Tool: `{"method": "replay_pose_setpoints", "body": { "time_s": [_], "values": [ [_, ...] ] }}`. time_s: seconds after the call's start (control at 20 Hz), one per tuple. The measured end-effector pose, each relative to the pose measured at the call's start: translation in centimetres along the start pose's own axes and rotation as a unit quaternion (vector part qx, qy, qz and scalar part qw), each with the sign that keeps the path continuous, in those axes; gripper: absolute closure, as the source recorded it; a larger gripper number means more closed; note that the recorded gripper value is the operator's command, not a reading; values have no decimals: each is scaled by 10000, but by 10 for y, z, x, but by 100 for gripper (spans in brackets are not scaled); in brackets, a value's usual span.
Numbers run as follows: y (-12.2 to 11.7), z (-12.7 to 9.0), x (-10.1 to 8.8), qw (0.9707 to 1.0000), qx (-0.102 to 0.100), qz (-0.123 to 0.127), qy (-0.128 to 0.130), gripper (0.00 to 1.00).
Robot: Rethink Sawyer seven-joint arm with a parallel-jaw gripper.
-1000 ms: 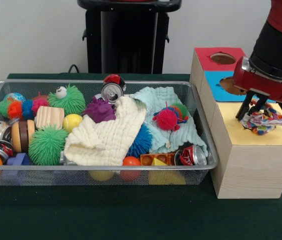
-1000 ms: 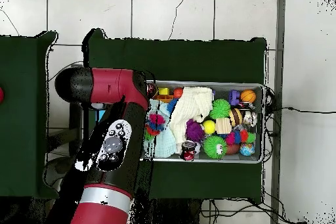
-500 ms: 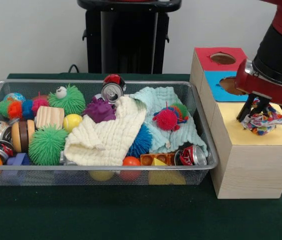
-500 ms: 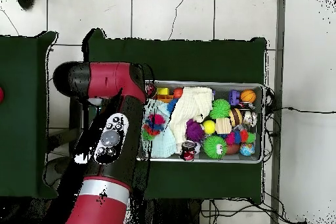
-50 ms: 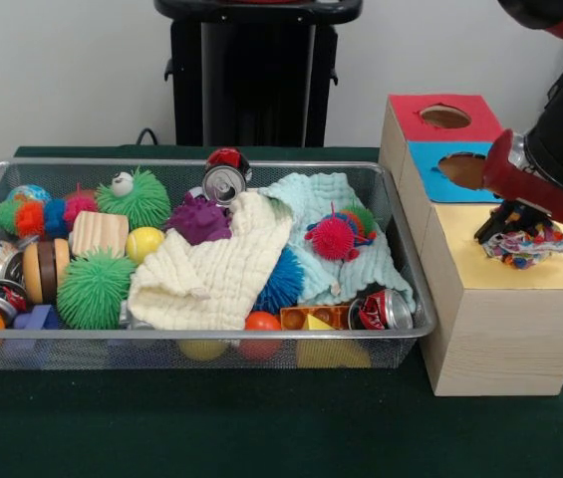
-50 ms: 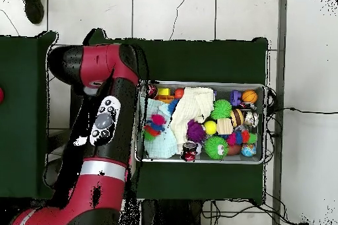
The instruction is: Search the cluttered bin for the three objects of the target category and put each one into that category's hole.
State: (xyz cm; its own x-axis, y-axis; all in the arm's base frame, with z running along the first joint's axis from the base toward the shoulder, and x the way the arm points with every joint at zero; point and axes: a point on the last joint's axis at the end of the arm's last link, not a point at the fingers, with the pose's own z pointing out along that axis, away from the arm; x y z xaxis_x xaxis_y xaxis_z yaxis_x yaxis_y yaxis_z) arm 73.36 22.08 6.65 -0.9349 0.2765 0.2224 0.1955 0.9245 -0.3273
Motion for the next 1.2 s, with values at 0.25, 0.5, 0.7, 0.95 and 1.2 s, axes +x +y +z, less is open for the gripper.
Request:
{"method": "replay_pose_setpoints", "body": {
  "time_s": [0.25, 0.5, 0.7, 0.95, 1.2],
  "values": [
    [2, 0, -1, 10000, 48, -20, 28, 100],
    [2, 0, -1, 10000, 46, 14, 26, 100],
    [2, -1, -2, 9999, 46, 111, 16, 100],
    [3, -1, -3, 9994, 45, 349, -14, 100],
    [15, 9, -4, 9982, 52, 591, -15, 100]
  ]
}}
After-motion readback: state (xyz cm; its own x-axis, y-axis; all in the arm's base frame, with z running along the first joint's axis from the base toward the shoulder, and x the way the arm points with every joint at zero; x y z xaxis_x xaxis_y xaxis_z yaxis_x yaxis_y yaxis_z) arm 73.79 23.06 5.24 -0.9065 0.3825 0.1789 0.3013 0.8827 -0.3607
